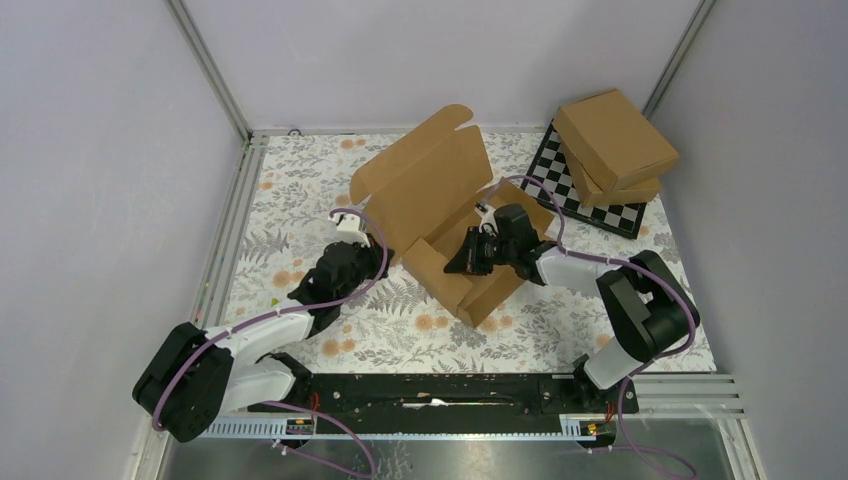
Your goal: Fold the paper box
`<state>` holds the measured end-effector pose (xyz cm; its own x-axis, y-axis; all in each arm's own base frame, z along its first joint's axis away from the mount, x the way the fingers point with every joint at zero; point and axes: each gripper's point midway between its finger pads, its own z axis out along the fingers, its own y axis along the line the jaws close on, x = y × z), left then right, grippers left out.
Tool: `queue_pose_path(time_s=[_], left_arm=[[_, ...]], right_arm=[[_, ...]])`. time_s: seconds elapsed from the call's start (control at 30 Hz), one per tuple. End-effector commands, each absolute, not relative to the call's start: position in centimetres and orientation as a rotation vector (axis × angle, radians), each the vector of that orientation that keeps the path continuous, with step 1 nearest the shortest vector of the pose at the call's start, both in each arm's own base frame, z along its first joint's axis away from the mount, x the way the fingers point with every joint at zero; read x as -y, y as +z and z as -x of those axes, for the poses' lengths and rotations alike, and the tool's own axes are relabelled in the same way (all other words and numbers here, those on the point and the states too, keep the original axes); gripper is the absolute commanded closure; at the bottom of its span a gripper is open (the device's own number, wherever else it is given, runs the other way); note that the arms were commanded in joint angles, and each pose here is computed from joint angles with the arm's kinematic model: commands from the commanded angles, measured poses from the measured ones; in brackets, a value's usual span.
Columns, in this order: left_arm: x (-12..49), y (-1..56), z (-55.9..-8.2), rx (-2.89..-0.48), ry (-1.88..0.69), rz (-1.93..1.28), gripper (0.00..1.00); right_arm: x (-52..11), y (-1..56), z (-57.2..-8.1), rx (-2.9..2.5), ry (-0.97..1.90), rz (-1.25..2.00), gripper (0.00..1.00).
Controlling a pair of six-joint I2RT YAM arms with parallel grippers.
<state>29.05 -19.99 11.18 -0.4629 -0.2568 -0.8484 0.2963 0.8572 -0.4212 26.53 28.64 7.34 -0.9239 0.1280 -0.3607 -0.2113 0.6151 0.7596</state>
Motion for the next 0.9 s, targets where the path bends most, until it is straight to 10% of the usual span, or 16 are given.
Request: queue_pose_path(time_s=[0.0,0.27,0.5,0.87], left_arm=[[19.8,9.6,-28.8,-2.013,-0.595,-0.056,0.96],[19.8,9.7,-29.2,-2.005,-0.598,-0.009,0.83],[20.5,9.9,-29.5,-1.969,-0.689,0.080,0.32],[22.4,7.7,-31.1,-1.996,-0.925,0.328,0.14]], right_arm=[[-26.0,3.9,-28.9,-2.529,0.959,0.028,1.00],[-25.9,2.9,-28.3,-2.572,0.956,0.035,1.00],[-26.1,3.1,-28.2,-2.571,0.970,0.041,1.00],[-26.1,3.2,-28.3,-2.566,0.973,0.049,1.00]])
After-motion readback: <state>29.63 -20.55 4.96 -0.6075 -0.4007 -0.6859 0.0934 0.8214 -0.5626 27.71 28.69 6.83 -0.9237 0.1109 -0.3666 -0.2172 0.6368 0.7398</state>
